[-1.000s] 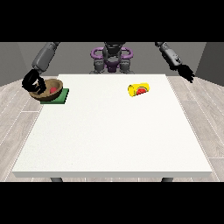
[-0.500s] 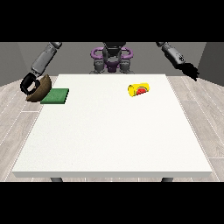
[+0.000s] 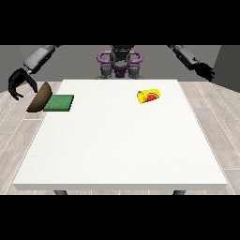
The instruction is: Pick the cup and pour the ball into the bowl, then pick the bowl and place it on the pad
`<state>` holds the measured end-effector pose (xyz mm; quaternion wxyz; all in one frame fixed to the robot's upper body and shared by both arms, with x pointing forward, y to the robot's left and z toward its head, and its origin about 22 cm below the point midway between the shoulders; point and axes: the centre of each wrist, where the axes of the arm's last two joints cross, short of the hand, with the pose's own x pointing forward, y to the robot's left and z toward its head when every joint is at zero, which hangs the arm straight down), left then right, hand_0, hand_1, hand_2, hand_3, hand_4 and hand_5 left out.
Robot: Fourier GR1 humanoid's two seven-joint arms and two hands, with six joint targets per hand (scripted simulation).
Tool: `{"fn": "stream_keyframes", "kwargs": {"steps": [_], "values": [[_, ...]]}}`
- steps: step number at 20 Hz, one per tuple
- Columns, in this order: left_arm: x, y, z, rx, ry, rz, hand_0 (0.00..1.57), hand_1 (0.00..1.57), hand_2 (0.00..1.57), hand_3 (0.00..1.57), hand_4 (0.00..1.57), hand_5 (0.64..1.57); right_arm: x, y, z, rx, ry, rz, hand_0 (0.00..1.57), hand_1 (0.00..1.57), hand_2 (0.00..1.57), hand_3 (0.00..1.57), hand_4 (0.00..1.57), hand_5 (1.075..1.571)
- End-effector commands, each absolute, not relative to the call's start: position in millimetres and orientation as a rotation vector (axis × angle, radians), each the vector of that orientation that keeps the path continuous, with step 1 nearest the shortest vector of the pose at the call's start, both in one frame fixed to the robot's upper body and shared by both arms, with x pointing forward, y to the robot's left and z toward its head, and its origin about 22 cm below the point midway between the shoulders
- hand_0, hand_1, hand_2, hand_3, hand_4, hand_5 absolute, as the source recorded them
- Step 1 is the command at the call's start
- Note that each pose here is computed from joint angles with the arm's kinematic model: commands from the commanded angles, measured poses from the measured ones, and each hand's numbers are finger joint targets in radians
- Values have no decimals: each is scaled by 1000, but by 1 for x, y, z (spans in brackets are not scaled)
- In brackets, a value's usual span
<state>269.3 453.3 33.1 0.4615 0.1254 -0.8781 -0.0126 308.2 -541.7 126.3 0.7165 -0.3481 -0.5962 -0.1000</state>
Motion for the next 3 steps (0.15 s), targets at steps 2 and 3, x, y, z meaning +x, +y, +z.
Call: {"fn": "stream_keyframes", "kwargs": {"steps": [2, 3], "values": [[267, 445, 8, 299, -2093, -36, 0, 0, 0, 0, 883, 1213, 330, -526, 146, -599, -1416, -188, 0, 0, 422, 321, 272, 1315], [264, 445, 7, 290, -2041, -48, 0, 0, 0, 0, 883, 1213, 343, -502, 119, -536, -1450, -169, 0, 0, 102, 369, 501, 1371]]}}
